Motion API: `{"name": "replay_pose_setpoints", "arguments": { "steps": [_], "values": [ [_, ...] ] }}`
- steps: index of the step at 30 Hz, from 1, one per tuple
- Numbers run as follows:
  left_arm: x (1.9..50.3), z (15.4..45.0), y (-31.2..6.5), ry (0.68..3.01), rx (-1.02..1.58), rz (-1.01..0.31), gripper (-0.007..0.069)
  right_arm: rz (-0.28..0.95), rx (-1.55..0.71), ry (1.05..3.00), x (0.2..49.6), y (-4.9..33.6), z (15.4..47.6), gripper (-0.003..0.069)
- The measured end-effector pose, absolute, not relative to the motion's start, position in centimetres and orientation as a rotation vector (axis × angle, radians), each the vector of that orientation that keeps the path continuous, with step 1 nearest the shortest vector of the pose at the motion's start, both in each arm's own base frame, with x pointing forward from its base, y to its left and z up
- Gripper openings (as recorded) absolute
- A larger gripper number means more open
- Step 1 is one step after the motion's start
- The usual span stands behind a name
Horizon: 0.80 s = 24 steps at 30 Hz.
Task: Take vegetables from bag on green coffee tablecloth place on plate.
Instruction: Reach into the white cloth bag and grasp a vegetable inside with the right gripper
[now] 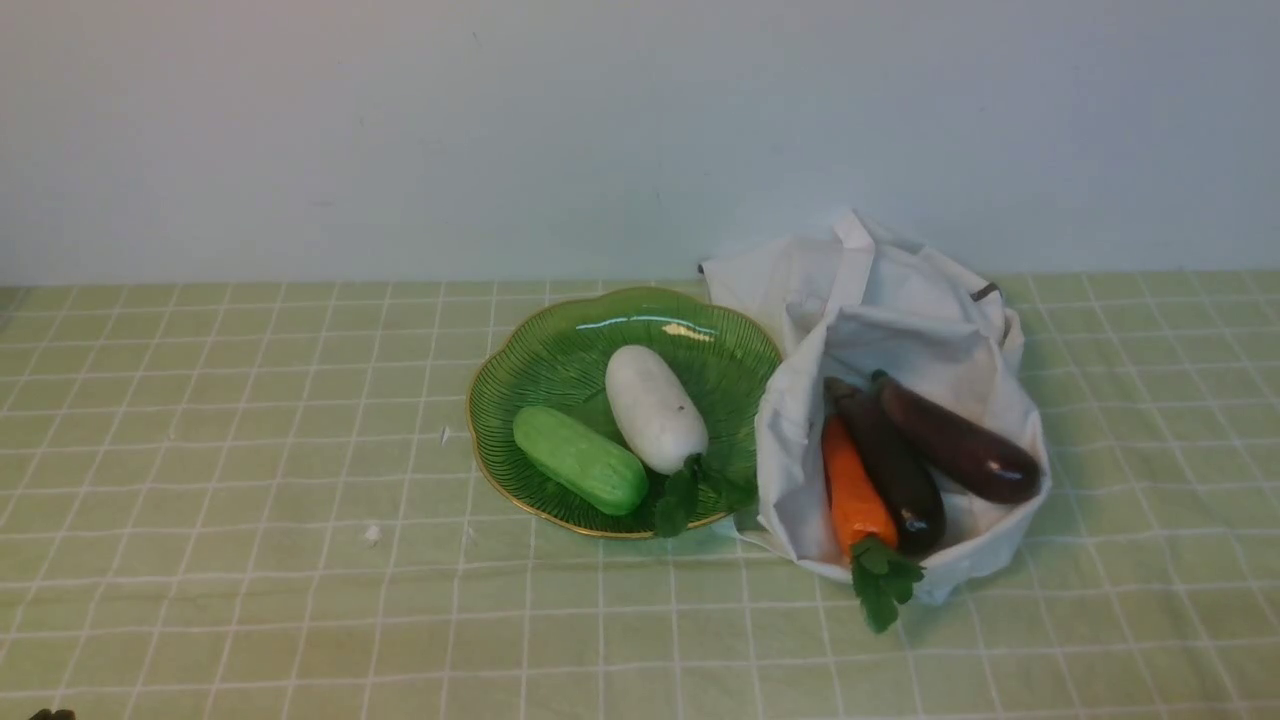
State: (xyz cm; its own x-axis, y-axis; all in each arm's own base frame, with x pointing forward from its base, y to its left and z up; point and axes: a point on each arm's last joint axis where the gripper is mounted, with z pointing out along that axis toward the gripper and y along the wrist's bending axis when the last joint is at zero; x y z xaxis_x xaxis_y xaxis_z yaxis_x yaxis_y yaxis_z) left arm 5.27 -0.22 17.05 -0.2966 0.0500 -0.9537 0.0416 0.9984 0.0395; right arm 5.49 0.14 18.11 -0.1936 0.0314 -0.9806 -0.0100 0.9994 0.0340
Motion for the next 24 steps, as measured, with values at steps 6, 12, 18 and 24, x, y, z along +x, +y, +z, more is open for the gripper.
{"name": "replay_pose_setpoints", "arguments": {
  "steps": [6, 12, 18, 24],
  "values": [
    [5.27, 17.05, -0.22, 1.872, 0.066, 0.008, -0.0004, 0.037, 0.016, 1.765, 5.49, 0.14, 18.11, -0.0015],
    [5.27, 17.05, -0.22, 1.872, 0.066, 0.008, -0.0004, 0.037, 0.016, 1.765, 5.49, 0.14, 18.11, -0.0015],
    [5.27, 17.05, -0.22, 1.872, 0.066, 0.008, -0.0004, 0.127, 0.090, 1.746, 5.53, 0.30, 18.22, -0.0015],
    [5.27, 17.05, -0.22, 1.872, 0.066, 0.008, -0.0004, 0.503, 0.403, 1.703, 5.52, 0.97, 18.42, -0.0015]
  ]
}}
